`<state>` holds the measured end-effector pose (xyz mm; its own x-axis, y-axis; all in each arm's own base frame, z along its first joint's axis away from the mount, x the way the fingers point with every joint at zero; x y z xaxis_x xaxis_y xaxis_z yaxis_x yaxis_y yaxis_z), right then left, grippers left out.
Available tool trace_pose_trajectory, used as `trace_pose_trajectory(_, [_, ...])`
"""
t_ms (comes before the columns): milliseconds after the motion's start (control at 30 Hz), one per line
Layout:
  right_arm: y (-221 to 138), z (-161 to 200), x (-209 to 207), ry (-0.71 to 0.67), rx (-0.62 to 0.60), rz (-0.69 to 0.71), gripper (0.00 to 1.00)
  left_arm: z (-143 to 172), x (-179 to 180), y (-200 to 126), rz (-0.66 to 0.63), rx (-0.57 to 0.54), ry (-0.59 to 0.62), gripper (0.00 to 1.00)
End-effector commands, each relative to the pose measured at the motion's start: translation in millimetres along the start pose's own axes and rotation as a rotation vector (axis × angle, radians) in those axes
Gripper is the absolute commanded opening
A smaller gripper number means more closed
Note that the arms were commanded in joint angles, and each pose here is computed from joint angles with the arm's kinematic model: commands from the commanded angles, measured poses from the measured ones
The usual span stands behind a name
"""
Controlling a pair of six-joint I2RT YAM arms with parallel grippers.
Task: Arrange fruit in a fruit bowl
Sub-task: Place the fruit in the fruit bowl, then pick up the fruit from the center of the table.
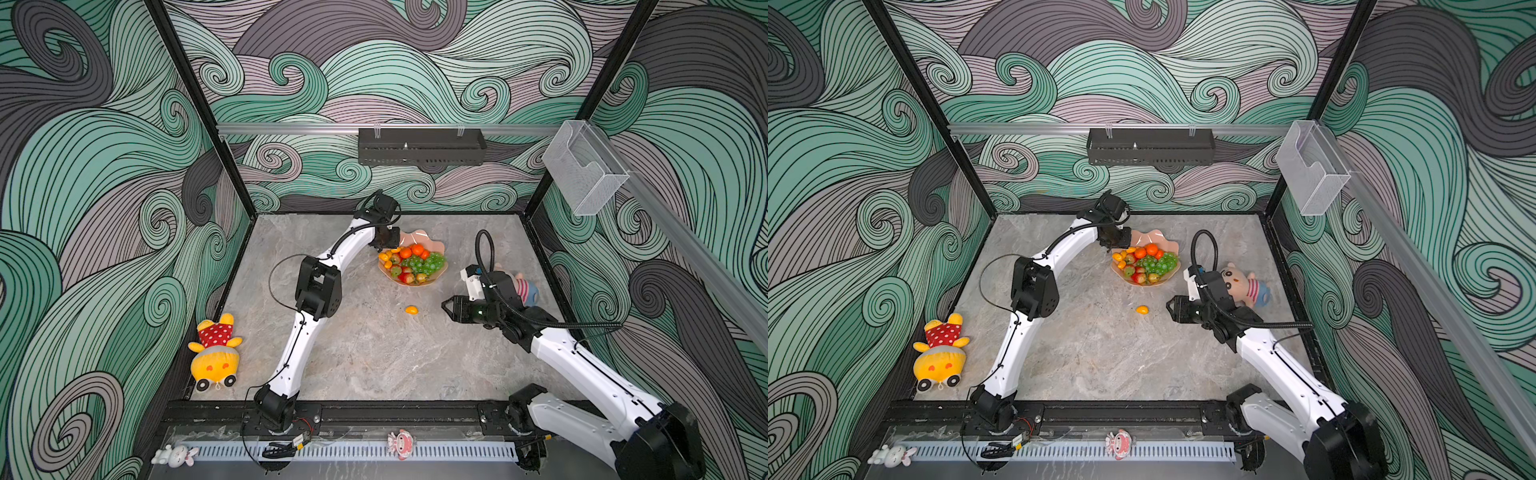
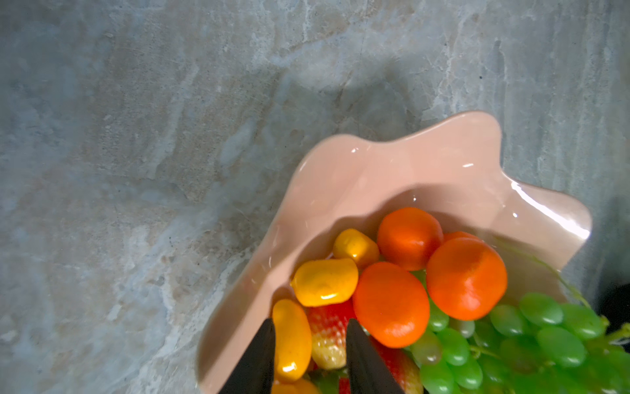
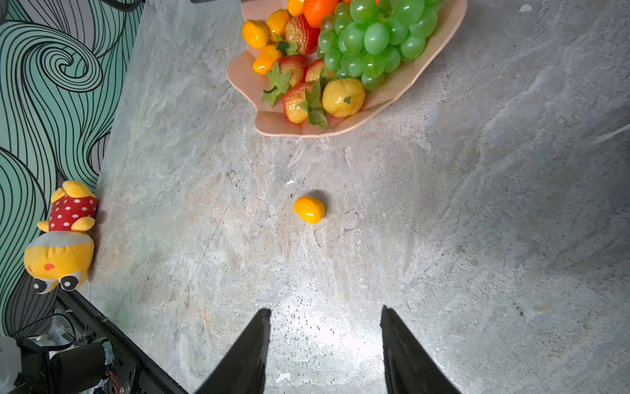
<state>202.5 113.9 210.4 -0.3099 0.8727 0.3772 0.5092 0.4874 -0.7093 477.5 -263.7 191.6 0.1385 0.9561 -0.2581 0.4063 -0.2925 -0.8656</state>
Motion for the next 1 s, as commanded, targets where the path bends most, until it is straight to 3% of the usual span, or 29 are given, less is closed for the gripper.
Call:
trace_pose_trajectory(0, [0, 5, 0, -0.050, 0.042, 0.028, 0.52, -1, -25, -70, 0.057, -0.085, 0.047, 0.39])
trace_pose_trajectory(133, [-1, 12, 4, -0.088, 0.070, 0.055, 0.53, 23, -29, -102, 0.065, -0.077, 0.048, 0.39])
trace_pose_trajectory(367, [-5, 29, 16, -0.122, 0.108, 0.067, 0.53, 92, -36, -122, 0.124, -0.080, 0.102, 0.42])
trace_pose_trajectory(700, [-16, 50, 13, -0.074, 0.101, 0.116, 0.59, 191, -48, -97, 0.139, 0.053, 0.211, 0.45])
trace_pose_trajectory(967, [-24, 52, -4, 0.030, 0.117, 0.095, 0.59, 205, -58, -68, 0.115, 0.114, 0.230, 0.50])
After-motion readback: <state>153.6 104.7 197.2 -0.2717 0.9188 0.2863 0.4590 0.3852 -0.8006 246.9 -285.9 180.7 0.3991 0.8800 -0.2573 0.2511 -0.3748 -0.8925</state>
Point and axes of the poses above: each gripper's point midway between its finger pads, its own y axis out along the fingers, its own x axis along the line the jaws close on, z = x × y, the point moved 10 cm from there along -y, back along the fingers, and after that the axes turned 5 degrees about -y, right-handed, at the moved point
